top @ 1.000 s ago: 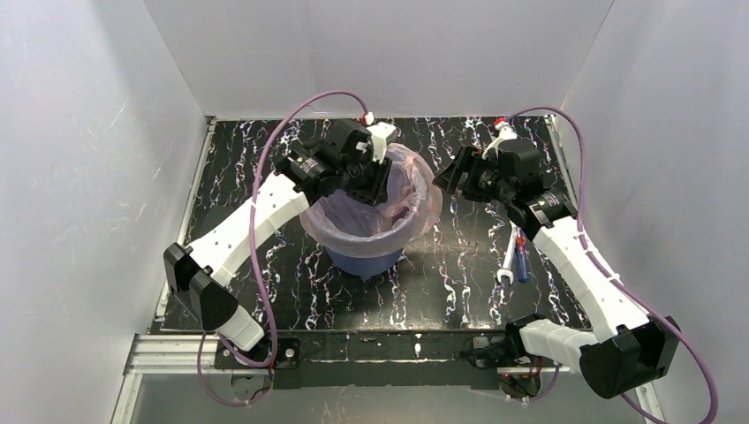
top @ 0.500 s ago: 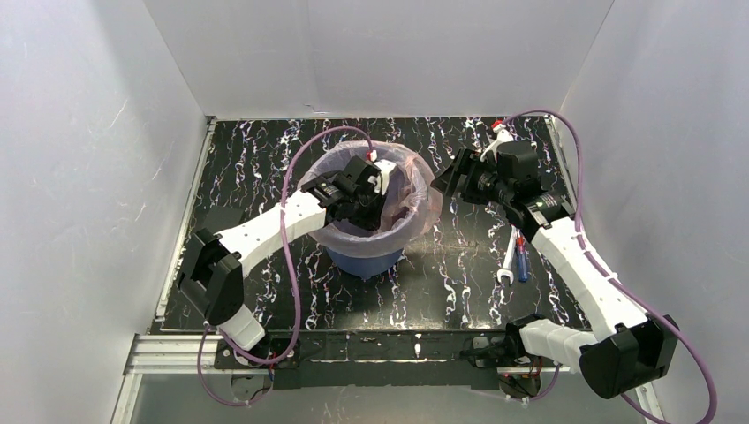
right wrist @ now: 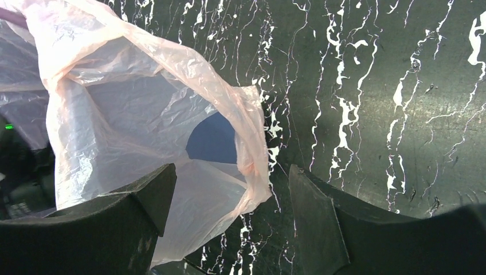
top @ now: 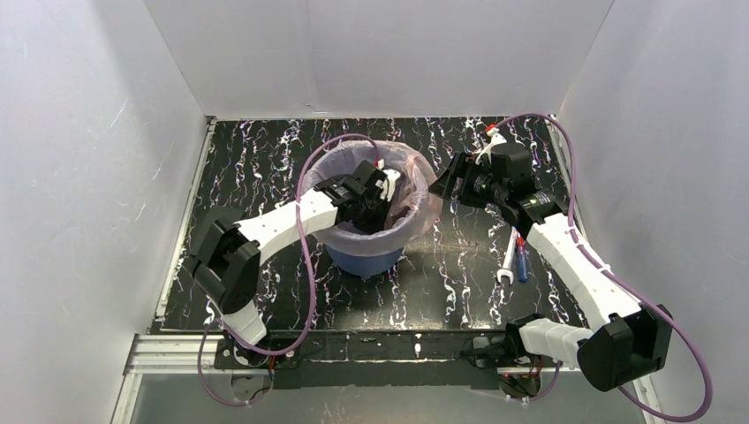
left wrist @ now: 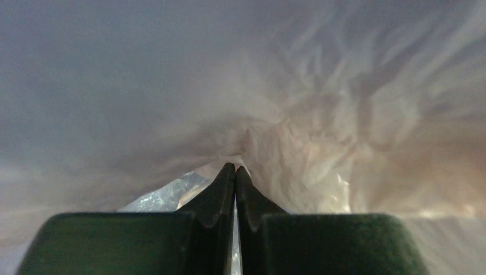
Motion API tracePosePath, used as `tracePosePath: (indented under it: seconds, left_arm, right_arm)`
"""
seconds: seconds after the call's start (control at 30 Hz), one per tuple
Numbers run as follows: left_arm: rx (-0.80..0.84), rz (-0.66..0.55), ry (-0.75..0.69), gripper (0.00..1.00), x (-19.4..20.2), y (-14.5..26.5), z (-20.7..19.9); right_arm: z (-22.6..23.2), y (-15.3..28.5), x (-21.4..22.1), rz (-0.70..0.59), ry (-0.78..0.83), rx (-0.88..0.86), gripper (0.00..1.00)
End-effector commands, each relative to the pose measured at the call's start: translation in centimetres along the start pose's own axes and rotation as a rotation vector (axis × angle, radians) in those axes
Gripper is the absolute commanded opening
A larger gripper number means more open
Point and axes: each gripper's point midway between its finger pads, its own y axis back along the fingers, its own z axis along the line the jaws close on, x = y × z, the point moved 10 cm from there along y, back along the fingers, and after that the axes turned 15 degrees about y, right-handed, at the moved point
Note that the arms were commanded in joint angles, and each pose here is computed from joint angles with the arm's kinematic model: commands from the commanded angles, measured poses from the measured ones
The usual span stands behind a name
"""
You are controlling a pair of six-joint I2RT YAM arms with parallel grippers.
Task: Put the trash bags into the trash bin
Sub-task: Adjust the trash bag in the trash bin.
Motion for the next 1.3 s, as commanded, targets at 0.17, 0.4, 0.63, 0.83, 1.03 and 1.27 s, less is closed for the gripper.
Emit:
tracePosePath:
  seconds: [0.17, 0.4, 0.63, 0.83, 1.03, 1.27]
  left_arm:
    - [-0.062, 0.081, 0.014, 0.00, 1.1, -2.0, 0.9]
    - [-0.086, 0.116, 0.033, 0.00, 2.7, -3.2, 1.8]
    - [-0.122, 0.112, 0.063, 0.00, 4.8, -3.5, 3.2]
    - [-0.119, 0.142, 0.048, 0.00, 4.3, -3.7, 2.9]
    - [-0.070, 0.042, 0.037, 0.06, 2.1, 0.0, 1.2]
    - [-0.029, -0.128, 0.031, 0.32, 0.6, 6.4, 0.0]
  right_arm:
    - [0.5, 0.3, -1.4, -0.056, 0.023, -0.034, 0.80]
    - [0.4, 0.4, -1.6, -0.068, 0.036, -0.020, 0.81]
    - [0.6, 0.7, -1.9, -0.074, 0.047, -0.031, 0.81]
    - [0.9, 0.9, -2.0, -0.084, 0.040, -0.050, 0.81]
    - [0.9, 0.9, -2.5, -0.105, 0.062, -0.043, 0.81]
    - [1.6, 2.1, -5.2, -0.221, 0.205, -0.072, 0.77]
